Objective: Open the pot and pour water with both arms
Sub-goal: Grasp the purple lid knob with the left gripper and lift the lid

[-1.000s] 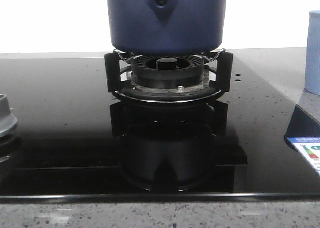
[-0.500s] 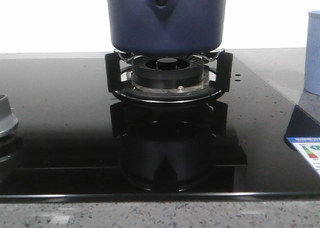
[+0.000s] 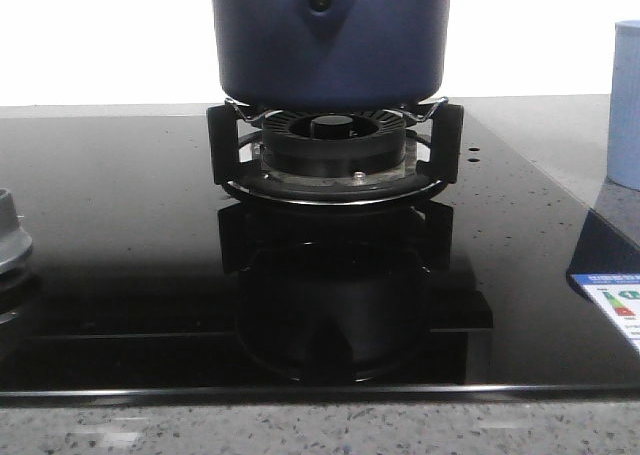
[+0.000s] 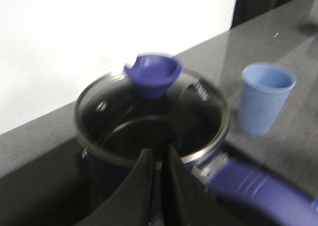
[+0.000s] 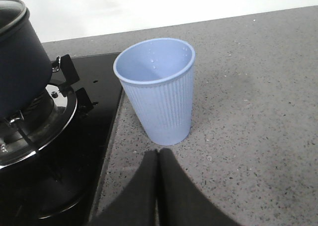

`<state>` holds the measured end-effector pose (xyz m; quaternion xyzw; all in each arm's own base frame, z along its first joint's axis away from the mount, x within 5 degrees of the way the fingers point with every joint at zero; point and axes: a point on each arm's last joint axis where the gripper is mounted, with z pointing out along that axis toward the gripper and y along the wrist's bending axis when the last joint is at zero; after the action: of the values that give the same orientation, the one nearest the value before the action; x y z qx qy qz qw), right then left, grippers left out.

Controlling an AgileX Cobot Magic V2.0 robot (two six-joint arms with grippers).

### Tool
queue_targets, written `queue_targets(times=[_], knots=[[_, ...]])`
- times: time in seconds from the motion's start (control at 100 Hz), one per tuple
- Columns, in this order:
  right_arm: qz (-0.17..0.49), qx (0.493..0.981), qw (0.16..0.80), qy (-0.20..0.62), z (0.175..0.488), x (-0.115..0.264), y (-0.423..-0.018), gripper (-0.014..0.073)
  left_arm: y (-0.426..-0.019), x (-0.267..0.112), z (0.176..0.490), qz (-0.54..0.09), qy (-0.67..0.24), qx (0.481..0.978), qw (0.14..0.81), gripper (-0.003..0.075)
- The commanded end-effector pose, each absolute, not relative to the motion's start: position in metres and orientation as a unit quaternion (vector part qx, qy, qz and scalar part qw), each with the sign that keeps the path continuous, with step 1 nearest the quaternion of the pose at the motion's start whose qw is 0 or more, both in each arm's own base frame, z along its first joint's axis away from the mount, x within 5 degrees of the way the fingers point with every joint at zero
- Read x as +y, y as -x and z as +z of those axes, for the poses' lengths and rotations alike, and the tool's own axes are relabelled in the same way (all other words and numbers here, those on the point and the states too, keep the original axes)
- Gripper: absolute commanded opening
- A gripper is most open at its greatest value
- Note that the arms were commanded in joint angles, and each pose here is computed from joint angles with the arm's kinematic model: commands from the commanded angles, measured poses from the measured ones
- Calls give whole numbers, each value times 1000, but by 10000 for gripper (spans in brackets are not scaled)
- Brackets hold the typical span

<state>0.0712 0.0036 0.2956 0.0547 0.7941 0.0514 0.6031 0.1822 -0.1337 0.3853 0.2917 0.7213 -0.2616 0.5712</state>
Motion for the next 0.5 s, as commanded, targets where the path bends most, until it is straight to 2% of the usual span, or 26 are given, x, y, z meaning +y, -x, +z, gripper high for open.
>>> queue_targets(times=[0.0, 0.1, 0.22, 0.34, 0.4, 0.49], knots=[[39, 769, 635, -55, 312, 1, -74, -64, -187, -141, 415, -321, -286, 685, 588, -2], [39, 769, 635, -55, 312, 1, -74, -64, -194, -149, 426, -420, -313, 655, 545, -2], [39, 769, 635, -55, 312, 1, -74, -64, -208, -147, 433, -471, -345, 621, 523, -2], [39, 769, 636, -55, 312, 1, -74, -64, -229, -137, 434, -453, -366, 612, 535, 0], [39, 768, 637, -55, 312, 1, -74, -64, -238, -134, 432, -429, -385, 603, 552, 26], [38, 767, 638, -56, 313, 1, -74, -64, -249, -135, 427, -398, -416, 587, 569, 165]])
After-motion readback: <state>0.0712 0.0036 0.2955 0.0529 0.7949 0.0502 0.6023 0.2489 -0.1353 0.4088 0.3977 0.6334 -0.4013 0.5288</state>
